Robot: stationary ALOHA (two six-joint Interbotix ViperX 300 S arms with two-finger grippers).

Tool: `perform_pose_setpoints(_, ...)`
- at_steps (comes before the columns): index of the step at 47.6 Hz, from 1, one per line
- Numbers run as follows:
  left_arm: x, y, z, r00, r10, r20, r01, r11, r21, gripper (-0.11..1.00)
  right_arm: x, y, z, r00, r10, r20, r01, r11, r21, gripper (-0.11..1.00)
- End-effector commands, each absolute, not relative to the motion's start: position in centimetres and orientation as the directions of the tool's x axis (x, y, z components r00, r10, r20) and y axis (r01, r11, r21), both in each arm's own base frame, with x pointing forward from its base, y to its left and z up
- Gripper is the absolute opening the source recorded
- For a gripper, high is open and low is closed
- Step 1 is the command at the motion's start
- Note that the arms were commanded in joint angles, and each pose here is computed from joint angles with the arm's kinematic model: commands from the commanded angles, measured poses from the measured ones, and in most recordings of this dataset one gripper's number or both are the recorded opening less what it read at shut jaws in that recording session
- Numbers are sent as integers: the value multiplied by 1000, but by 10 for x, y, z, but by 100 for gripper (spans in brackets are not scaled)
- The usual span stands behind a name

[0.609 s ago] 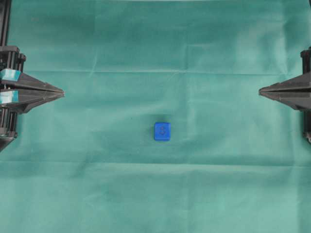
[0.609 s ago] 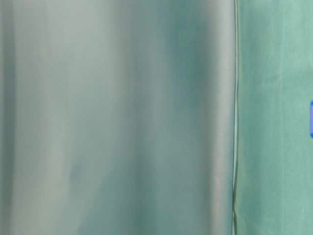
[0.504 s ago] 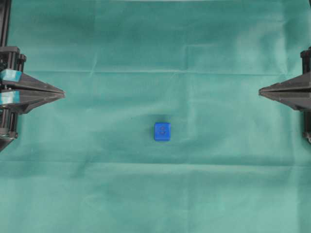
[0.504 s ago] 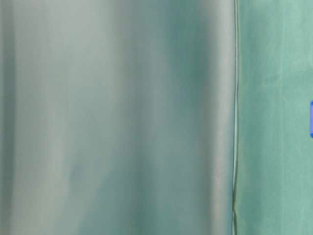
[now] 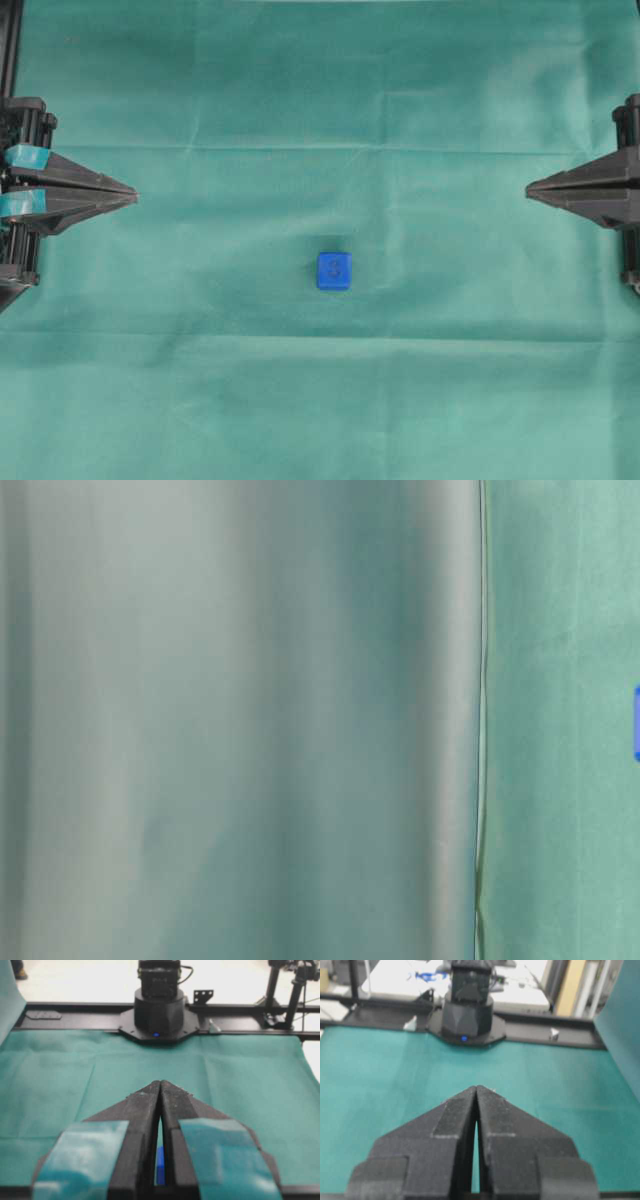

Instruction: Handover the blue block to the right arm after grasping it with the left arm, then place it in the designated position.

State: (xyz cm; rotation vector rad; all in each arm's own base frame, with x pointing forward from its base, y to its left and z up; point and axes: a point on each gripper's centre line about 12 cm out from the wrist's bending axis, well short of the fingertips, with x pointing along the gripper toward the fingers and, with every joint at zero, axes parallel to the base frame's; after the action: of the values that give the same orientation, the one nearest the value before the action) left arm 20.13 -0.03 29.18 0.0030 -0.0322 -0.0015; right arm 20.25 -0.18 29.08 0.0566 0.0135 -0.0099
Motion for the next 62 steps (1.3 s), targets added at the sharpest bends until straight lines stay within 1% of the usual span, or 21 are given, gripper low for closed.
perform_pose_setpoints(1,204,0,302,998,-1,57,1,1000,3,2,205,-2,301,1000,-12,3,11,998,63,0)
perform_pose_setpoints(3,204,0,302,998,-1,57,1,1000,3,5,205,-2,302,1000,-12,6,11,998,64,0)
perform_pose_setpoints(5,204,0,302,998,-1,57,1,1000,3,11,205,-2,302,1000,-12,8,11,998,63,0)
perform_pose_setpoints(7,204,0,303,998,-1,58,1,1000,3,18,205,-3,303,1000,-13,11,13,998,64,1)
perform_pose_setpoints(10,204,0,302,998,-1,57,1,1000,3,35,205,-3,305,1000,-17,14,16,998,69,9)
perform_pose_setpoints(14,204,0,303,998,-1,58,1,1000,3,59,206,-5,306,1000,-25,17,23,996,85,30)
perform_pose_setpoints(18,204,0,303,998,-1,60,1,1000,0,82,206,-6,307,999,-31,20,29,995,93,55)
perform_pose_setpoints(21,204,0,303,998,-1,60,1,1000,-2,94,206,-7,308,999,-37,20,35,995,93,73)
perform_pose_setpoints(23,204,0,303,998,-1,60,1,1000,-2,98,206,-9,307,999,-44,18,42,995,93,83)
perform_pose_setpoints(25,204,0,303,998,-1,58,1,1000,-2,100,206,-9,308,999,-48,18,46,994,95,90)
perform_pose_setpoints(27,204,0,303,998,-1,58,1,1000,-2,100,206,-10,307,999,-50,17,48,994,95,93)
perform_pose_setpoints(46,209,0,305,999,-1,49,1,1000,-3,100,206,-10,307,999,-50,18,48,994,95,93)
perform_pose_setpoints(54,228,0,311,1000,-1,25,1,1000,-3,100,206,-11,306,998,-57,15,56,994,95,93)
perform_pose_setpoints(62,256,0,315,1000,-1,-8,1,1000,-1,100,206,-12,307,998,-59,17,57,994,95,93)
